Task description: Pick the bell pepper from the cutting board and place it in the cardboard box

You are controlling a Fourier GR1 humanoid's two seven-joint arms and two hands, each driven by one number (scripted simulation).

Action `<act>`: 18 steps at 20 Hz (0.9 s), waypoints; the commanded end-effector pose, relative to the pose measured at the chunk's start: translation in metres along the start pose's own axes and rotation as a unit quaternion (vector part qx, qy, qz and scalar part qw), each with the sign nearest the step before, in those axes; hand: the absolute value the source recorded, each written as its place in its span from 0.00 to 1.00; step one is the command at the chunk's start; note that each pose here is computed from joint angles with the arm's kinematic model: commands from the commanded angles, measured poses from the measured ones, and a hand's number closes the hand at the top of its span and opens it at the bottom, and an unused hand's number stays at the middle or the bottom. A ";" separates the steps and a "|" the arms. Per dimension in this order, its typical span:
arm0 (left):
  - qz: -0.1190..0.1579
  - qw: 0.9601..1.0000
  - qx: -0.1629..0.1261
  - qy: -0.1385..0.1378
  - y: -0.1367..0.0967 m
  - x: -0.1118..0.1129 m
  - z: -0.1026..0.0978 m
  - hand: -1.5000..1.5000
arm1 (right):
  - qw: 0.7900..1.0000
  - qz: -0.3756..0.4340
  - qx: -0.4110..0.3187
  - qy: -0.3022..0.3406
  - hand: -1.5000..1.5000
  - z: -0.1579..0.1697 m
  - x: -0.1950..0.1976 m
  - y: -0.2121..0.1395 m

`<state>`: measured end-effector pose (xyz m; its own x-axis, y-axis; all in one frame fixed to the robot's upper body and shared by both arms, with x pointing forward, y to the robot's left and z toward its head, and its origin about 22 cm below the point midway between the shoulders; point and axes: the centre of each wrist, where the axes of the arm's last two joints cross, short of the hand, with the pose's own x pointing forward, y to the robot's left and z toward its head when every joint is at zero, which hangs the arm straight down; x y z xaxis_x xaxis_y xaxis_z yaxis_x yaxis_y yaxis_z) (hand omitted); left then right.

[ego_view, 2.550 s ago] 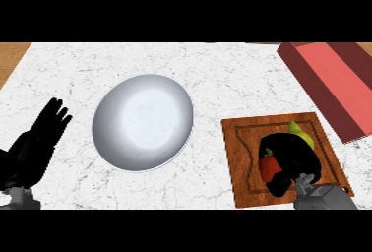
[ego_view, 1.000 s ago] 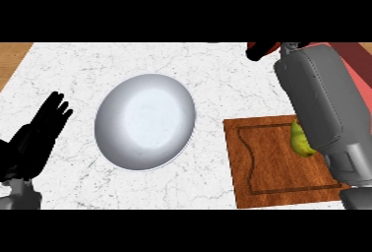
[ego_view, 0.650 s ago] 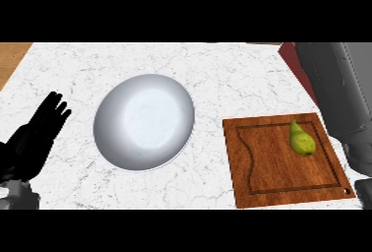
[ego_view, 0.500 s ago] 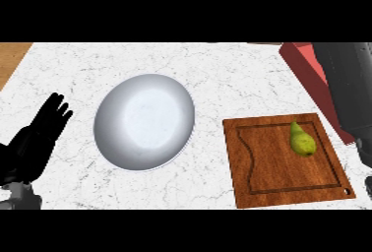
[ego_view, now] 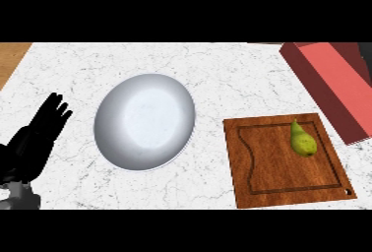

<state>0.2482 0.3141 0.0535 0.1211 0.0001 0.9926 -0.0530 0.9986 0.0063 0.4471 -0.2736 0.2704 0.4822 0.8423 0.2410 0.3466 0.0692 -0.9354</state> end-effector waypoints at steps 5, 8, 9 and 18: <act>-0.007 1.000 -0.002 0.003 0.005 -0.006 -0.010 0.50 | 1.000 -0.005 -0.006 -0.016 1.00 -0.014 -0.043 0.044; -0.001 1.000 -0.004 0.000 0.000 0.002 -0.007 0.50 | 1.000 -0.020 -0.004 -0.006 1.00 -0.017 -0.061 0.059; -0.003 1.000 -0.013 -0.011 0.010 0.011 -0.009 0.50 | 1.000 -0.006 0.006 -0.009 1.00 -0.024 -0.075 0.059; -0.005 1.000 -0.016 -0.005 0.000 0.001 -0.010 0.50 | 0.988 -0.032 0.111 0.099 1.00 -0.015 -0.107 0.105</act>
<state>0.2506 0.3160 0.0554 0.1143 -0.0023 0.9934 -0.0295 0.9995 0.0057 0.4451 -0.3646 0.1737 0.5354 0.7856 0.3101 0.2440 0.2076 -0.9473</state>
